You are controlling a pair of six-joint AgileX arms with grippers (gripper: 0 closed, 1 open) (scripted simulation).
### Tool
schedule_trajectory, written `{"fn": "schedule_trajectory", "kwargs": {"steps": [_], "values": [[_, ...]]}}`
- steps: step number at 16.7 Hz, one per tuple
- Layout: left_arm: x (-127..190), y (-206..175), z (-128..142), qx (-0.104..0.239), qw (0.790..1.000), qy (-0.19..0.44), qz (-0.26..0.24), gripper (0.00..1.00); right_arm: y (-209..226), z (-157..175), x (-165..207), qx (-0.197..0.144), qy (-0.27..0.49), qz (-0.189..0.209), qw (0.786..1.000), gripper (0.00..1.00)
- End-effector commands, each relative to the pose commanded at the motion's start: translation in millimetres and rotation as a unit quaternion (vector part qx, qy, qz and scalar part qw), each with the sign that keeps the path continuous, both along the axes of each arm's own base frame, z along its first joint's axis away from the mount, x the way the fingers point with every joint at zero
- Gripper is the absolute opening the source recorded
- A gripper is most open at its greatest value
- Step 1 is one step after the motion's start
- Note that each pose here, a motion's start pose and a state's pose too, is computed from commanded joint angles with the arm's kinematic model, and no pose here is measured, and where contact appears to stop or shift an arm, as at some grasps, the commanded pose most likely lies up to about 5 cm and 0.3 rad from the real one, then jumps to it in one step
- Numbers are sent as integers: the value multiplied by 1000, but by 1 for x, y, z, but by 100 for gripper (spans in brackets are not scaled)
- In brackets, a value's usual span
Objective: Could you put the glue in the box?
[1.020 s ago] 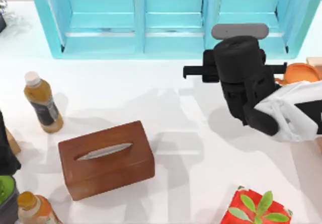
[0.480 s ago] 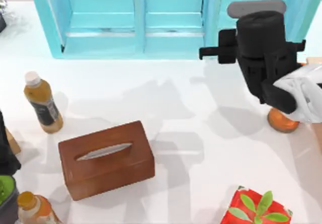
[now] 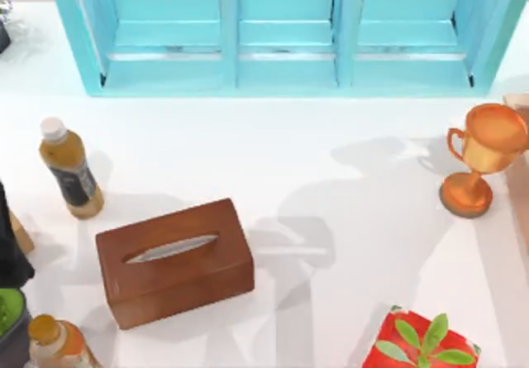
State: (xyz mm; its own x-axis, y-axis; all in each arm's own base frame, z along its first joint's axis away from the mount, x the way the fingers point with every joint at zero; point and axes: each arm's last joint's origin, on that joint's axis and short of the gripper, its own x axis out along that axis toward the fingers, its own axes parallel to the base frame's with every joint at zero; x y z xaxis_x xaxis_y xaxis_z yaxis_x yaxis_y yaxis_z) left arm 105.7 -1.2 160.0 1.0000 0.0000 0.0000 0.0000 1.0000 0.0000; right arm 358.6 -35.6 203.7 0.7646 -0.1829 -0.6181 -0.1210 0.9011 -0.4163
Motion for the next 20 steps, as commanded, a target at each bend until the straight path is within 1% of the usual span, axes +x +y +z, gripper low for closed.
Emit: {"fn": "schedule_trajectory", "kwargs": {"steps": [1, 2, 3, 4, 6, 9, 11, 12, 14, 17, 18, 20], "values": [[0, 0, 0, 0, 1000, 0, 0, 100, -31, -4, -11, -11, 42, 15, 999, 0], [0, 0, 0, 0, 1000, 0, 0, 100, -60, -8, -25, -14, 80, 35, 996, 0], [0, 0, 0, 0, 1000, 0, 0, 100, -85, -12, -40, -9, 112, 58, 992, 0], [0, 0, 0, 0, 1000, 0, 0, 100, -107, -15, -57, 1, 136, 84, 987, 0], [0, 0, 0, 0, 1000, 0, 0, 100, -139, -20, -88, 36, 157, 145, 976, 0], [0, 0, 0, 0, 1000, 0, 0, 100, -162, -26, -123, 104, 129, 243, 956, 0], [0, 0, 0, 0, 1000, 0, 0, 100, -168, -29, -136, 147, 81, 294, 941, 0], [0, 0, 0, 0, 1000, 0, 0, 100, -170, -30, -141, 166, 55, 313, 934, 0], [0, 0, 0, 0, 1000, 0, 0, 100, -173, -34, -147, 203, 7, 335, 920, 0], [0, 0, 0, 0, 1000, 0, 0, 100, -176, -42, -155, 244, -36, 339, 908, 0], [0, 0, 0, 0, 1000, 0, 0, 100, -177, -43, -157, 251, -42, 338, 906, 0], [0, 0, 0, 0, 1000, 0, 0, 100, -177, -44, -157, 254, -44, 337, 905, 0]]}}
